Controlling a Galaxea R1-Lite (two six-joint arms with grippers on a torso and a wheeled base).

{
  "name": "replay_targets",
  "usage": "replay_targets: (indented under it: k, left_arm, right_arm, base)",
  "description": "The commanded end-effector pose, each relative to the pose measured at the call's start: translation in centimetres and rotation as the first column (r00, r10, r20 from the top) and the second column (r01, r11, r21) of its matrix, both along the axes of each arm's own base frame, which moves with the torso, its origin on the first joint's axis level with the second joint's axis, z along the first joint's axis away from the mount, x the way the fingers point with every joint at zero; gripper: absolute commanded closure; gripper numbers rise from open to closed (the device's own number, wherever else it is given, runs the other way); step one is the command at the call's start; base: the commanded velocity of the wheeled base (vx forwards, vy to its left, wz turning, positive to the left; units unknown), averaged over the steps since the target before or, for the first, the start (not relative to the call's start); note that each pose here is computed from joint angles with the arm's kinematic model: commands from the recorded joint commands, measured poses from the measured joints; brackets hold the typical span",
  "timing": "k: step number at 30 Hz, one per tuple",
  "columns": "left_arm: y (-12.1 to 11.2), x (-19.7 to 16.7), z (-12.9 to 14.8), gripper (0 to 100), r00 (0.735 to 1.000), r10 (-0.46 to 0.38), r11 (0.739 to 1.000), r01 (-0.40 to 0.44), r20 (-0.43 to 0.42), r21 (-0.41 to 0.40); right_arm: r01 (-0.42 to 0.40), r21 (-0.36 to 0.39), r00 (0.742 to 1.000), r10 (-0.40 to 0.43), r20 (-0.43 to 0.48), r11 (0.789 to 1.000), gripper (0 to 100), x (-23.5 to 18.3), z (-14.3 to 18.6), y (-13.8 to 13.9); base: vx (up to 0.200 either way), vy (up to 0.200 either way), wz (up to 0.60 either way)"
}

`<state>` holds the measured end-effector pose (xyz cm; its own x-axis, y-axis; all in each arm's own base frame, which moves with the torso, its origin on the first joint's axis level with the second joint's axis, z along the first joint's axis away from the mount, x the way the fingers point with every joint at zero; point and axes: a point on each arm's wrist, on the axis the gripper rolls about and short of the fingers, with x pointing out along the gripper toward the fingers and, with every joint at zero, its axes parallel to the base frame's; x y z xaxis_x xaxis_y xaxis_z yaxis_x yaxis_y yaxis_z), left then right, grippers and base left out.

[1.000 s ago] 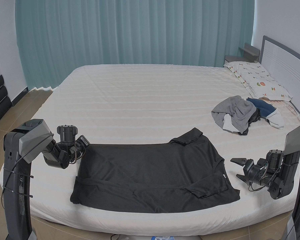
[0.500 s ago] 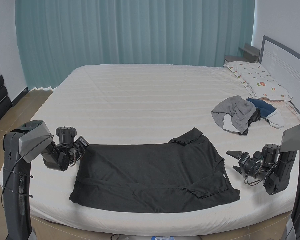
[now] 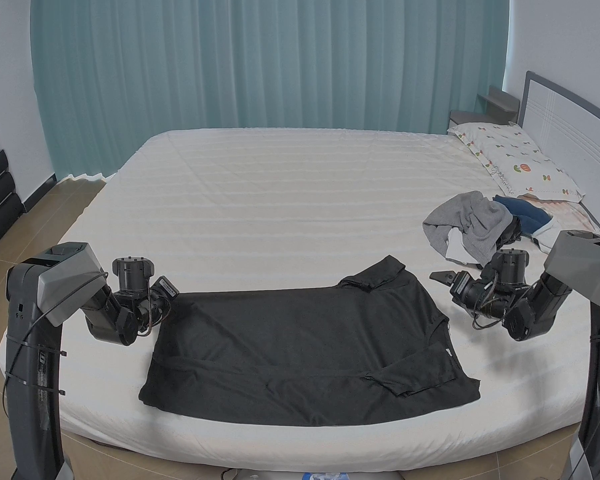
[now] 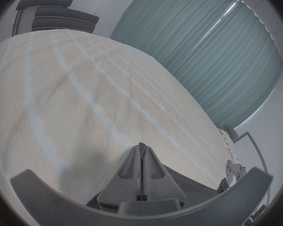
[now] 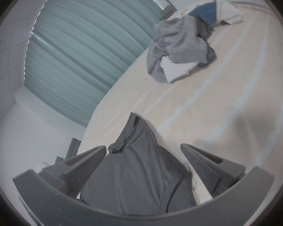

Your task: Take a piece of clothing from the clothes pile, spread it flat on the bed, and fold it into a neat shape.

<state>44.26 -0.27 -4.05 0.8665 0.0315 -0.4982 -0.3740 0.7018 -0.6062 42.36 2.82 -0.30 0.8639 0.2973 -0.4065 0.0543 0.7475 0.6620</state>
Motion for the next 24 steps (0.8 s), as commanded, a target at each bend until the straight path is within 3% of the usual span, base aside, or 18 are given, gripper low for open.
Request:
replay_targets:
  k: [1, 10, 24]
  left_arm:
    - [-0.1, -0.2, -0.1, 100, 1.000, 0.004, 1.000, -0.004, -0.009, -0.008]
    - [-0.1, -0.4, -0.2, 100, 1.000, 0.004, 1.000, -0.004, -0.015, -0.008]
    - [-0.2, -0.5, -0.2, 100, 1.000, 0.001, 1.000, -0.002, -0.016, -0.007]
  right_arm:
    - [-0.035, -0.092, 0.998, 0.030, -0.052, 0.995, 0, 4.0, -3.0, 2.2]
    - [-0.034, -0.101, 0.998, 0.029, -0.054, 0.994, 0, 7.7, -3.7, 3.3]
    - [-0.038, -0.101, 0.999, 0.036, -0.028, 0.994, 0, 8.7, -4.1, 4.6]
  base:
    - [0.000, 0.000, 0.00]
    - [0.000, 0.000, 0.00]
    - [0.000, 0.000, 0.00]
